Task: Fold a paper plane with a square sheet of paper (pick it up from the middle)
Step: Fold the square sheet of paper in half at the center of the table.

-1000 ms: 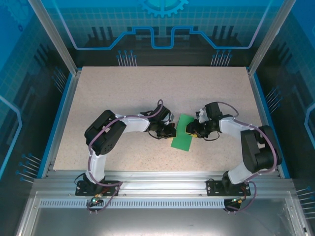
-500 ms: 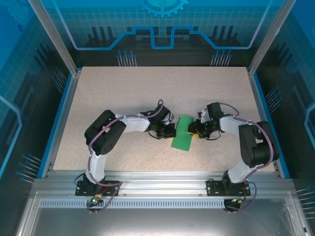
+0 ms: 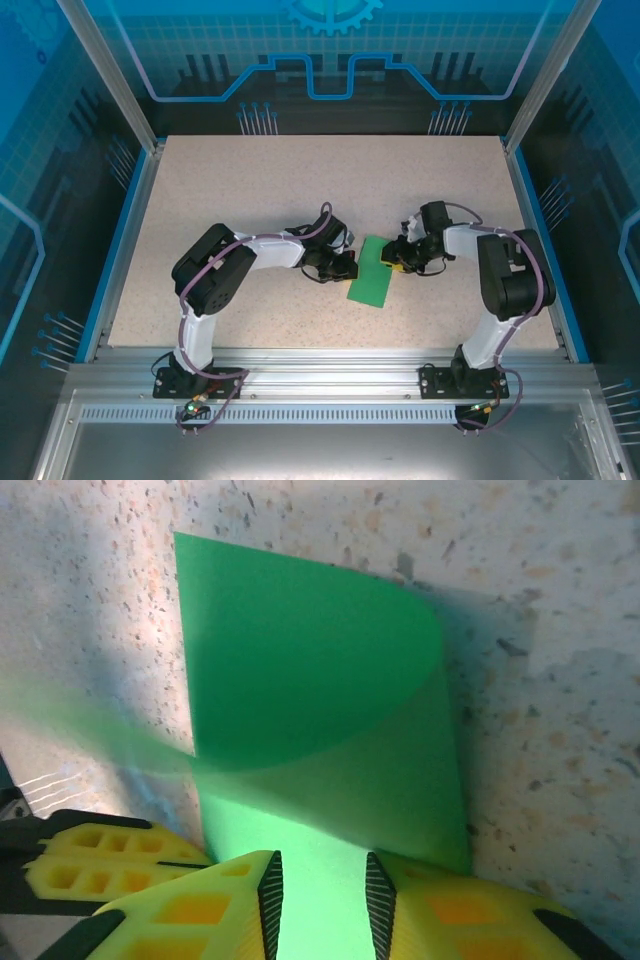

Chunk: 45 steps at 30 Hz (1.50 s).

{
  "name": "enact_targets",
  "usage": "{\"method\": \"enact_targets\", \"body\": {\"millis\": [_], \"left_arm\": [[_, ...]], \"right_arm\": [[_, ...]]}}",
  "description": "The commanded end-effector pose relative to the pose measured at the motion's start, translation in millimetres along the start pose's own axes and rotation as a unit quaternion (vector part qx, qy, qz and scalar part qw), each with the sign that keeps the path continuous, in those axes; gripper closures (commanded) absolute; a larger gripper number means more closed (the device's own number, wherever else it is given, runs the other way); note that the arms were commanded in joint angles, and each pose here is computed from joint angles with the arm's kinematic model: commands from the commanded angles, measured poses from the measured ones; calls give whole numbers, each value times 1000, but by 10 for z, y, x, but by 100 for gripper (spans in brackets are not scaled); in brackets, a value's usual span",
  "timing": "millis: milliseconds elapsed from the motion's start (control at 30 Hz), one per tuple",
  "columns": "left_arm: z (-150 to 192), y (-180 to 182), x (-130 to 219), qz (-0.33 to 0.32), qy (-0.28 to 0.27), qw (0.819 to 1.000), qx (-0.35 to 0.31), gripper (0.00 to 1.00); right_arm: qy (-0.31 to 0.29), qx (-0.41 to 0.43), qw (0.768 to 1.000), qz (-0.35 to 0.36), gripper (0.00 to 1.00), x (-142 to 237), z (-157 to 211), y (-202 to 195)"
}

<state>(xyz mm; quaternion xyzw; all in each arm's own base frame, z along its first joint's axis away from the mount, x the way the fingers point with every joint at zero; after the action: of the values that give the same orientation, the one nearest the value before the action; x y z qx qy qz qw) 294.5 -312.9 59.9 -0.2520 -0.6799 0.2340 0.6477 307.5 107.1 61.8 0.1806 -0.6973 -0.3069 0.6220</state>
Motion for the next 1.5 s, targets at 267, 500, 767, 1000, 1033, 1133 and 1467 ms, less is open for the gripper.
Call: {"method": "enact_targets", "body": {"millis": [267, 500, 767, 1000, 1033, 1133, 1467], "left_arm": [[245, 330, -140, -69, 50, 996, 25, 100], [247, 323, -143, -68, 51, 996, 24, 100], [263, 323, -119, -69, 51, 996, 23, 100], [285, 340, -116, -72, 52, 996, 24, 100], [284, 345, -115, -72, 52, 996, 25, 100], [280, 339, -113, -72, 52, 996, 24, 100], [276, 321, -106, -70, 51, 996, 22, 100]], "right_arm": [[-35, 35, 998, -26, 66, 315, -197, 302], [-29, 21, 999, -25, 67, 234, -319, 184], [-14, -8, 1000, 4, 68, 1, -393, -85], [-34, 5, 999, -5, 67, 245, -439, 132], [-37, 10, 999, -10, 67, 280, -450, 175], [-43, 19, 999, -22, 66, 338, -495, 256], [-11, -54, 998, 24, 67, 26, -549, -97]]}}
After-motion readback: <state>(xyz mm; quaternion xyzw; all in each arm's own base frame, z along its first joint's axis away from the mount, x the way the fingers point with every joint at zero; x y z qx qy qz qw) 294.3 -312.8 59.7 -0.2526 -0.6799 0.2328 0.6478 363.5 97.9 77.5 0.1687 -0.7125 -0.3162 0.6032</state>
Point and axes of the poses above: each hand's point on the last joint's axis, 136 mm out from that joint toward the fingers, its own x axis back along the fingers, its own y axis along the line the jaws close on, z = x × y, the point moved 6 cm from there along x, back along the fingers, and after that the axes turned 2 degrees about x, right-handed, at the moved point
